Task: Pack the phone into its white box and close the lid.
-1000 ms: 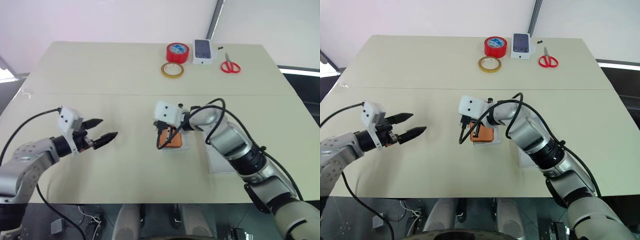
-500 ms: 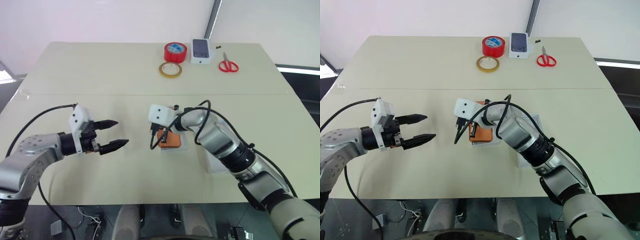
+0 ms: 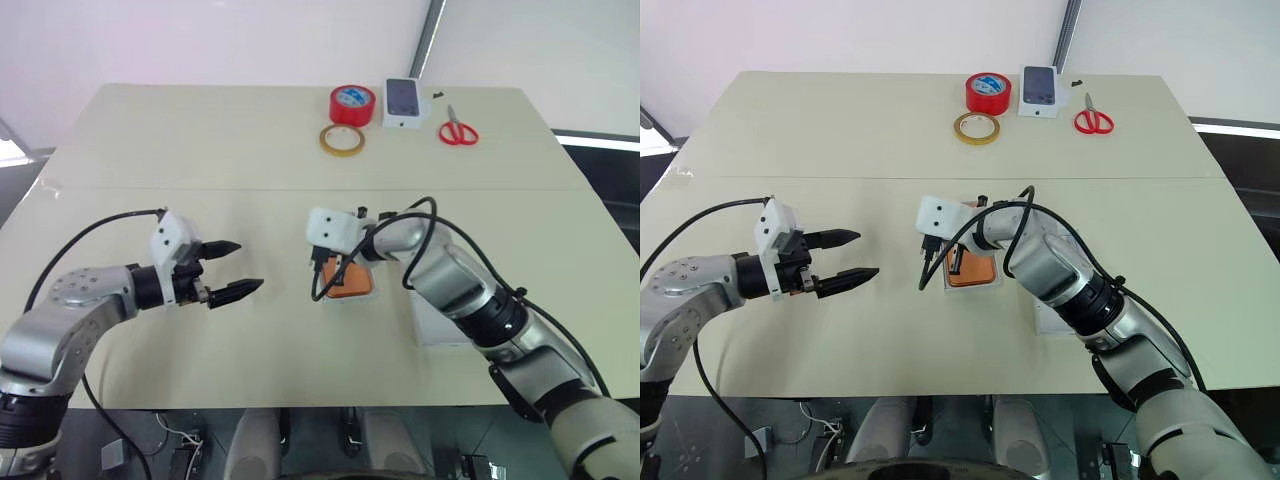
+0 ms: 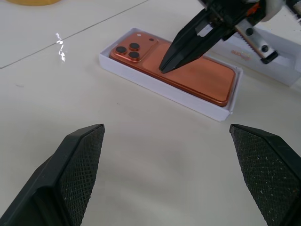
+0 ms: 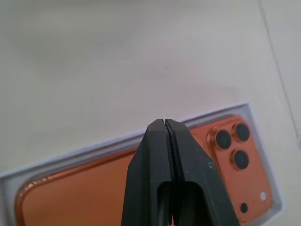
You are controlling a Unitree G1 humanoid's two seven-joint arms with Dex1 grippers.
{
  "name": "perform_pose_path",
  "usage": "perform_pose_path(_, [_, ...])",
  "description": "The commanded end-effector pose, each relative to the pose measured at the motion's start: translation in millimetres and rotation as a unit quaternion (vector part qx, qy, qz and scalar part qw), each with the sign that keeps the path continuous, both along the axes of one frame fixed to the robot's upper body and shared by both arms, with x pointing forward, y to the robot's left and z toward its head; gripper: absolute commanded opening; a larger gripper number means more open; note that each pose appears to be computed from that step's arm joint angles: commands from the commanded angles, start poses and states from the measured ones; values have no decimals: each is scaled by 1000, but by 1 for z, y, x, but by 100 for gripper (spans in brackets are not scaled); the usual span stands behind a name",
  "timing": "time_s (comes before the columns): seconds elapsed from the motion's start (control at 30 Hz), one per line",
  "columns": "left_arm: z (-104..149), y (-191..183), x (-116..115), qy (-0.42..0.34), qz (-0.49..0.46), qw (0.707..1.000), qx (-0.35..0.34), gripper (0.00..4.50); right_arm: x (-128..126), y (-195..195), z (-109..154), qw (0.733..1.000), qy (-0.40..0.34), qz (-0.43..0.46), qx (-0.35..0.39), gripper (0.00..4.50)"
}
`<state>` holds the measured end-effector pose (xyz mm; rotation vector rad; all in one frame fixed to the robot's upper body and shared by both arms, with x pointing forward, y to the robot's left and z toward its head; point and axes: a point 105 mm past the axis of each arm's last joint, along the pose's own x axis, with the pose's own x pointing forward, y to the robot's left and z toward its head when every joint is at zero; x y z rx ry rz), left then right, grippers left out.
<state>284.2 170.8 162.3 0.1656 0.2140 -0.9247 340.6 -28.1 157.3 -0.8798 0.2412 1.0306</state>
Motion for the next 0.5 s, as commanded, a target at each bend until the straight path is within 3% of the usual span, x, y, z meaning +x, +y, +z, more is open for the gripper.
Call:
perform_pose_path(0.03, [9, 1, 19, -15, 61, 998, 25, 448, 6, -18, 27, 999, -33, -22, 31, 0])
perform_pose_path(0.1, [11, 0, 30, -10, 87, 996, 28, 448, 10, -36, 29, 998, -38, -38, 23, 0])
perform_pose_path(0.17, [15, -11, 31, 1, 73, 997, 21, 395, 15, -57, 25, 997, -45, -56, -6, 0])
perform_pose_path(0.27, [14, -22, 32, 2, 51, 998, 44, 266, 20, -73, 20, 996, -50, -73, -33, 0])
perform_pose_path(0.4, [-3, -36, 50, 21, 45, 993, 105, 61, 26, -84, 9, 992, -58, -81, -72, 0])
perform_pose_path(0.5, [-19, -52, 55, 35, 14, 987, 159, 61, 27, -84, -1, 991, -61, -73, -96, 0])
